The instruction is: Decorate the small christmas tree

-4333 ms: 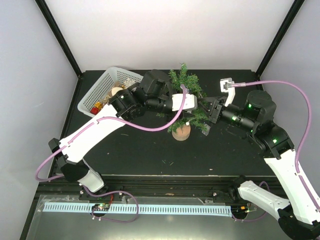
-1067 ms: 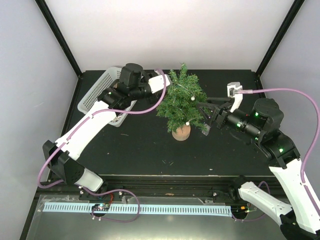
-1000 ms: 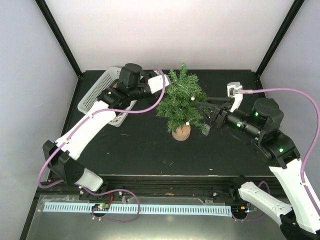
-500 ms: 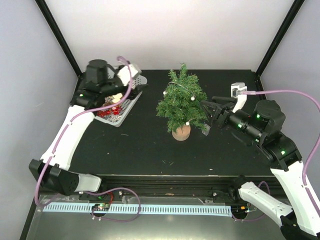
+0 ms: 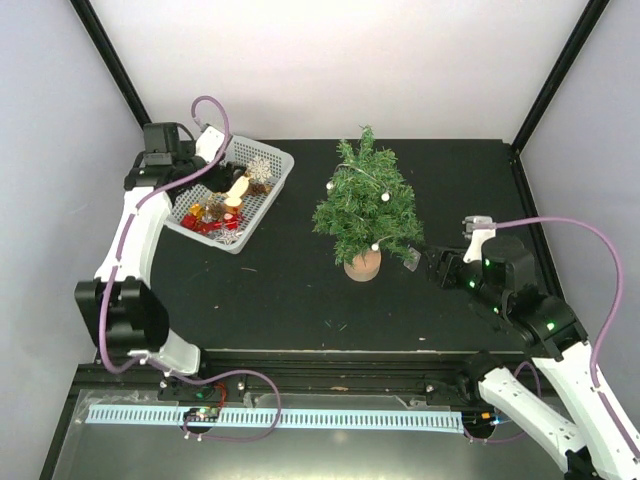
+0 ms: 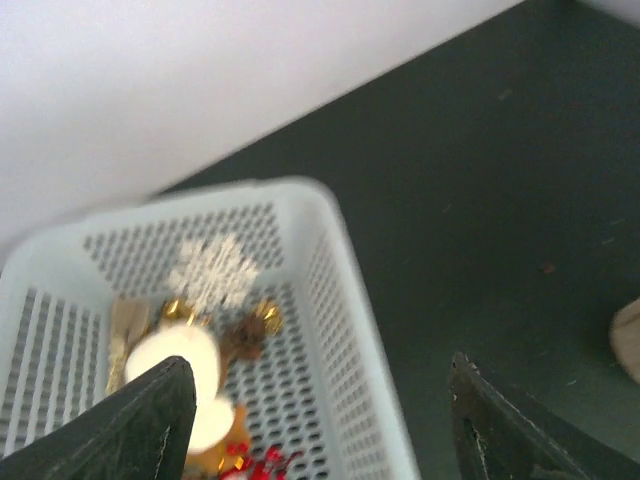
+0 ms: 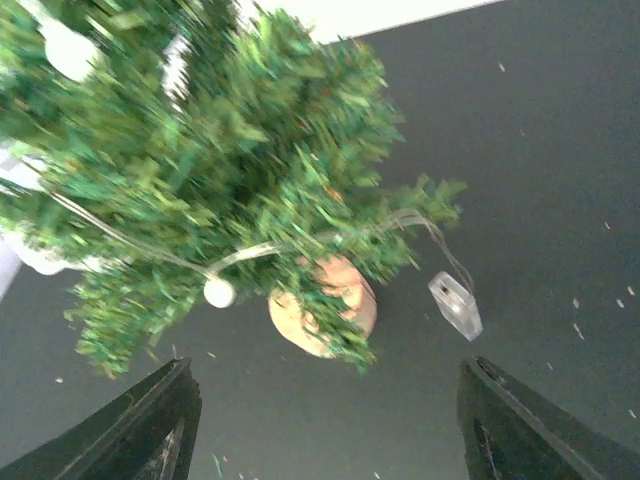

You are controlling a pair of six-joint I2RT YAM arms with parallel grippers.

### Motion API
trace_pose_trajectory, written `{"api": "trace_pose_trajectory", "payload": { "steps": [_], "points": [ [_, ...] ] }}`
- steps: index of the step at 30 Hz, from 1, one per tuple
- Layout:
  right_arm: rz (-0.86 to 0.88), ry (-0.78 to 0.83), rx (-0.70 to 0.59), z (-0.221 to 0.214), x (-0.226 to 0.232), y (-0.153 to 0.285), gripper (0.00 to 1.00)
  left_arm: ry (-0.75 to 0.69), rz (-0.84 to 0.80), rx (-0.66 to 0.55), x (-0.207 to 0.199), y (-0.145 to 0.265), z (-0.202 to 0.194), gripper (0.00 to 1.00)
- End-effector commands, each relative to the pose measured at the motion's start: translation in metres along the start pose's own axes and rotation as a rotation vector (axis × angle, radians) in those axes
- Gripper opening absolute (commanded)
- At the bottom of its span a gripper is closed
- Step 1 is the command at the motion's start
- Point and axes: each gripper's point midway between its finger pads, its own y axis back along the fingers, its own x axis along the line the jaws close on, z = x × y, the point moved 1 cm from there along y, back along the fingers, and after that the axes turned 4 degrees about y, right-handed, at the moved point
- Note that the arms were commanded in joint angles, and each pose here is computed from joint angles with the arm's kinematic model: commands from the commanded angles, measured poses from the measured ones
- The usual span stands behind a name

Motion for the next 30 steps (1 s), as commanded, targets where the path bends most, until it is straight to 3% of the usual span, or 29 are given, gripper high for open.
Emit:
{"api": "trace_pose_trajectory", "payload": {
  "steps": [1, 6, 13, 20, 30],
  "points": [
    [-0.1, -0.044, 0.069, -0.027, -0.022, -0.004, 0.7, 0.042, 0.142, 0.147, 0.053, -0.011, -0.029, 0.7],
    [-0.12, -0.04, 0.182, -0.045, -0.024, -0.022, 0.71, 0.051, 0.261, 0.359, 0.102, -0.041, -0.074, 0.68],
    [-0.079, -0.043, 0.295, -0.058, -0.014, -0.035, 0.71, 0.117, 0.174, 0.557, 0.093, -0.069, -0.147, 0.62],
    [-0.047, -0.023, 0.364, -0.064, -0.007, -0.037, 0.71, 0.104, 0.15, 0.63, 0.066, -0.058, -0.204, 0.63],
    [-0.031, 0.038, 0.406, -0.069, -0.006, -0.035, 0.71, 0.091, 0.029, 0.649, 0.001, -0.047, -0.221, 0.63]
  ]
}}
